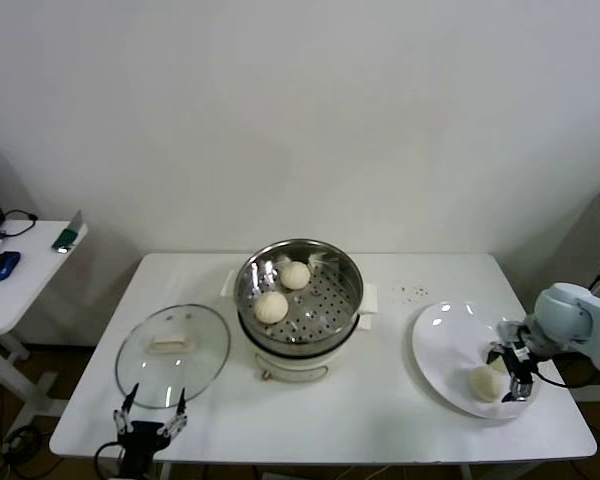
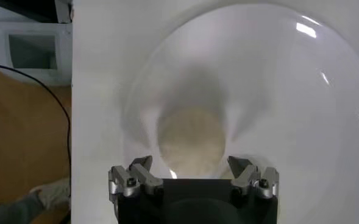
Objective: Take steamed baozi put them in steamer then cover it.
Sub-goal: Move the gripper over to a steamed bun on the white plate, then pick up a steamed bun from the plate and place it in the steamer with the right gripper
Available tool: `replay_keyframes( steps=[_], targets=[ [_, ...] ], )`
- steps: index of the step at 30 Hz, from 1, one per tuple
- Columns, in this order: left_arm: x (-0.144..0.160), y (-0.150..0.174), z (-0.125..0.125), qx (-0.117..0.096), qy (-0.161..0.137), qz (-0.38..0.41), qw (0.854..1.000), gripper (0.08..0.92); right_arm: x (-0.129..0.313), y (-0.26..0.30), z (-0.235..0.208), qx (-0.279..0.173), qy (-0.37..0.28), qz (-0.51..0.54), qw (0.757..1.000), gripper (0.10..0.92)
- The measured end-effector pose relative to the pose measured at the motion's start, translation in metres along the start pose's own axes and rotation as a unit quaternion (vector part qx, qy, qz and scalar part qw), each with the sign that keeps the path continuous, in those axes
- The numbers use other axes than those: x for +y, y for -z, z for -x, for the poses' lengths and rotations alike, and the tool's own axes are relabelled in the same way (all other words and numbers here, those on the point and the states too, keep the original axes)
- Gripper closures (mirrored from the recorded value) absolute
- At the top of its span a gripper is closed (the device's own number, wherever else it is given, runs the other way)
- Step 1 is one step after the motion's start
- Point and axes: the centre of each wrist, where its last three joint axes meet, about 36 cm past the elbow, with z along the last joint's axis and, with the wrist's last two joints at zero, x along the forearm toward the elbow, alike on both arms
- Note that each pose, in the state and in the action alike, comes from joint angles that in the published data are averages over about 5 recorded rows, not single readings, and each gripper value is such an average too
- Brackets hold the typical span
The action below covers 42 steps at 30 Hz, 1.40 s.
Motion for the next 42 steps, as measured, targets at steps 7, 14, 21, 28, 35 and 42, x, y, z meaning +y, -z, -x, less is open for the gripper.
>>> replay_keyframes(
  steps=[7,14,21,28,35,42],
  targets=[
    [0.0,0.0,-0.001,0.001,0.002,0.001,1.0,0.177,-0.003,0.008,0.006,-0.003,0.005,-0.008,1.0,0.221],
    [0.0,0.0,-0.001,0.0,0.003,0.001,1.0,0.177,-0.006,0.005,0.005,0.001,0.009,-0.012,1.0,0.311],
    [0.0,-0.001,-0.002,0.0,0.004,0.001,1.0,0.177,-0.016,0.01,-0.005,0.001,0.006,-0.034,0.999,0.343],
    [0.001,-0.001,-0.002,0.001,0.003,0.002,1.0,0.177,-0.045,0.041,-0.047,-0.003,-0.012,-0.127,0.992,0.34],
    [0.0,-0.003,-0.005,0.005,0.002,0.002,1.0,0.177,-0.085,0.101,-0.125,0.008,-0.055,-0.275,0.96,0.335],
    [0.0,-0.005,-0.008,0.007,0.0,0.003,1.0,0.177,-0.107,0.181,-0.2,0.03,-0.089,-0.431,0.897,0.335]
  ],
)
